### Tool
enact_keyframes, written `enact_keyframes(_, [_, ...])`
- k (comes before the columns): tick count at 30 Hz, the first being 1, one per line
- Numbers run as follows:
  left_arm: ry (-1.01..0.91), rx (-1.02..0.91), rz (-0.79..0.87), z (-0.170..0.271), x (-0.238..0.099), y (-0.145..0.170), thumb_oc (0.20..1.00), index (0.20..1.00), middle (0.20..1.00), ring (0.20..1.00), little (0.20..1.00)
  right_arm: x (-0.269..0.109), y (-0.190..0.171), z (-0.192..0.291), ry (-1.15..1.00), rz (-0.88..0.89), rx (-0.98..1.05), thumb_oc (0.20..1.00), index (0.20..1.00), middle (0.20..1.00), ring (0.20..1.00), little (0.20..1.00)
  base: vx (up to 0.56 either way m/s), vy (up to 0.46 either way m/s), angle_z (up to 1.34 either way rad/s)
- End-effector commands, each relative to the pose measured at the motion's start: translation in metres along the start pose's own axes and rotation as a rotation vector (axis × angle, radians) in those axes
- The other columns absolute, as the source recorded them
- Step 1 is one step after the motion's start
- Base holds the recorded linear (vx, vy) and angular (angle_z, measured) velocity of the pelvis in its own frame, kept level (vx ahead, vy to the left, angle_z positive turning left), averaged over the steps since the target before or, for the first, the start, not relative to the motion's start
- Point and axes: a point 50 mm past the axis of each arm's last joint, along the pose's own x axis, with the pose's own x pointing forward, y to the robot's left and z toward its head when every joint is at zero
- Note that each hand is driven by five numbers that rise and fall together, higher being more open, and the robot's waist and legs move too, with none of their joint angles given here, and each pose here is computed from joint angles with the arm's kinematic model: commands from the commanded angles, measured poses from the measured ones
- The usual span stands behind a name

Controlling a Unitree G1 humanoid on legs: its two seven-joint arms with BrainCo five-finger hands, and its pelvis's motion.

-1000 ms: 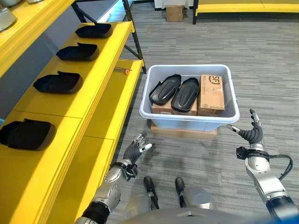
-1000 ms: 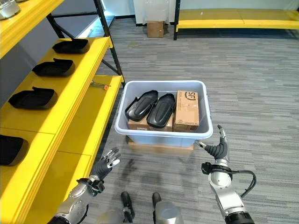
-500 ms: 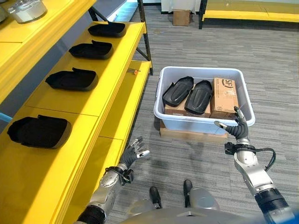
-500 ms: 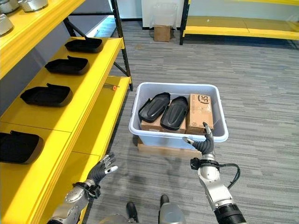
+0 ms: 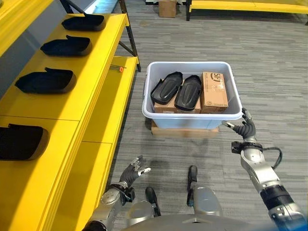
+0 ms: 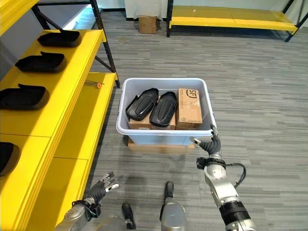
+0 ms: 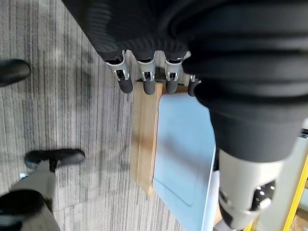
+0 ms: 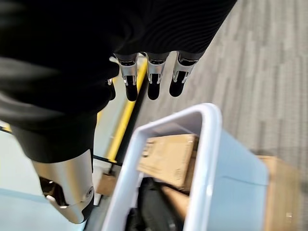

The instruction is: Move parts from the plastic box to the shelf.

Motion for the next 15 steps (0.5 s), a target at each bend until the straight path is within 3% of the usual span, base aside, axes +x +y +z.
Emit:
enact_keyframes(1, [-0.095, 0.063, -0.041, 0.02, -0.001, 0.001, 1.0, 1.0, 1.0, 1.0, 1.0, 0.009, 0.003, 0.034, -0.135, -0.017, 0.057, 1.0, 1.0, 1.0, 1.0, 1.0, 0.16, -0.163, -0.08])
enact_keyframes(15, [-0.211, 0.141, -0.134, 0.065, 0.025, -0.016, 1.0, 1.0, 1.0, 1.0, 1.0, 0.008, -0.017, 0.055, -0.324, -0.039, -0.069, 1.0, 1.0, 1.0, 1.0, 1.0, 0.15, -0.158, 0.09])
